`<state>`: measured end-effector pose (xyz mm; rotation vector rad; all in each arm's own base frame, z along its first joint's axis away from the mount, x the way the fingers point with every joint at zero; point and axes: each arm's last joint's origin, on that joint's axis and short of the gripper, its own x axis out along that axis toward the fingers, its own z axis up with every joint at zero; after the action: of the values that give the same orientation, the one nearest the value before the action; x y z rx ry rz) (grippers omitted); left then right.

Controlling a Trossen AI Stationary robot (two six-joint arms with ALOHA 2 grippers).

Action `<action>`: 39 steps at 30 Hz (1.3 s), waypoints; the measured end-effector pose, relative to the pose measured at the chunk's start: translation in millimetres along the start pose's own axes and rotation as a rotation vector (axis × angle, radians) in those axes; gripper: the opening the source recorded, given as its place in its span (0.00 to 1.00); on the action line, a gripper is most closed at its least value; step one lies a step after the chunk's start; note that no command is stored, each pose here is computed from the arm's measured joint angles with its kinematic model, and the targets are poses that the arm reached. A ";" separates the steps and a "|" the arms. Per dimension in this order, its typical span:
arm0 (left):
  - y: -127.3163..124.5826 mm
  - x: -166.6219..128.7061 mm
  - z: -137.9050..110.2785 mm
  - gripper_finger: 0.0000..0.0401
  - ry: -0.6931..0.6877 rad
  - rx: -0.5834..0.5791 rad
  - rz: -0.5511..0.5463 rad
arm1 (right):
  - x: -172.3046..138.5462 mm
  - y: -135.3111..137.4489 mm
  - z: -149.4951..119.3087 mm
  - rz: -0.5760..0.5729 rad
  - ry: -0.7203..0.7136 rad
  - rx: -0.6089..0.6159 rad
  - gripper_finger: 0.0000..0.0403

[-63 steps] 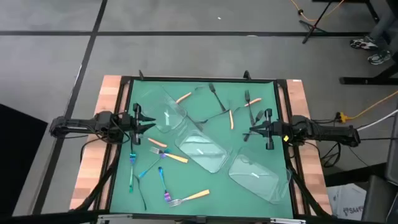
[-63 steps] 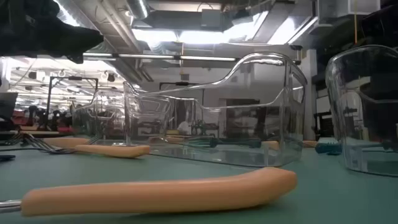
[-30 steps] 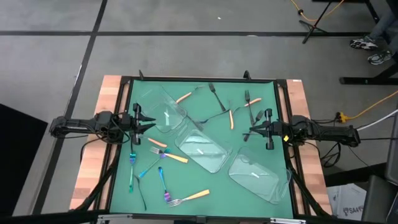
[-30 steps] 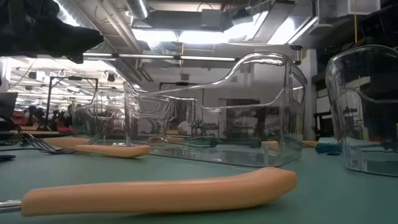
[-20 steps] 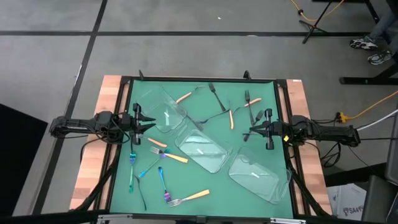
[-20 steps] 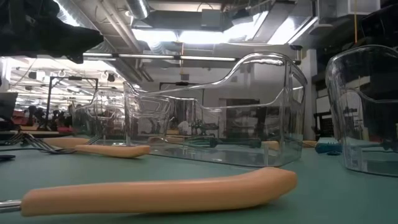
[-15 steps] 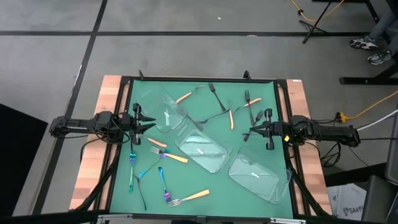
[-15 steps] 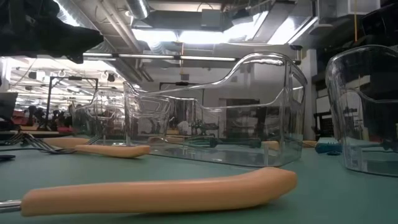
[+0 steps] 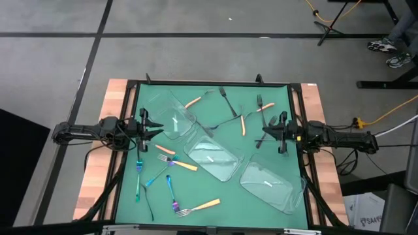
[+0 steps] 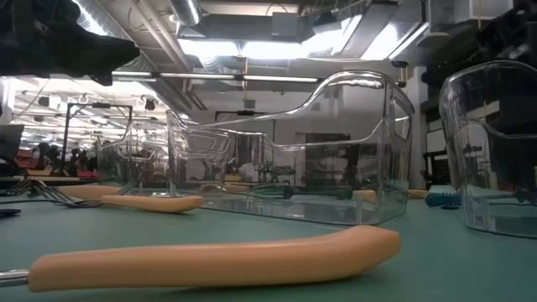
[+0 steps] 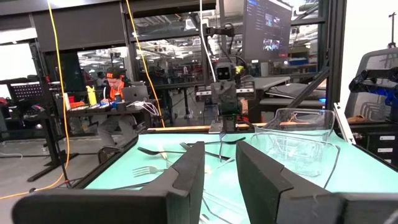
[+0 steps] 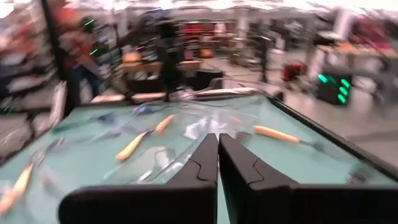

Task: Sort silverware by color (type)
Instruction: Put the blue fork into the center transparent bin

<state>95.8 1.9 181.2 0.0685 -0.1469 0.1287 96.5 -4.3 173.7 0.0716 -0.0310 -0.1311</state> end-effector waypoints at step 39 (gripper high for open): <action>0.1 0.0 0.0 0.21 0.000 0.007 0.001 | -3.8 2.3 105.9 -0.162 0.028 -0.089 0.54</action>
<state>95.7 1.9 181.3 0.0755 -0.1467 0.1306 89.4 -8.8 279.3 -0.0133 0.0089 -0.2933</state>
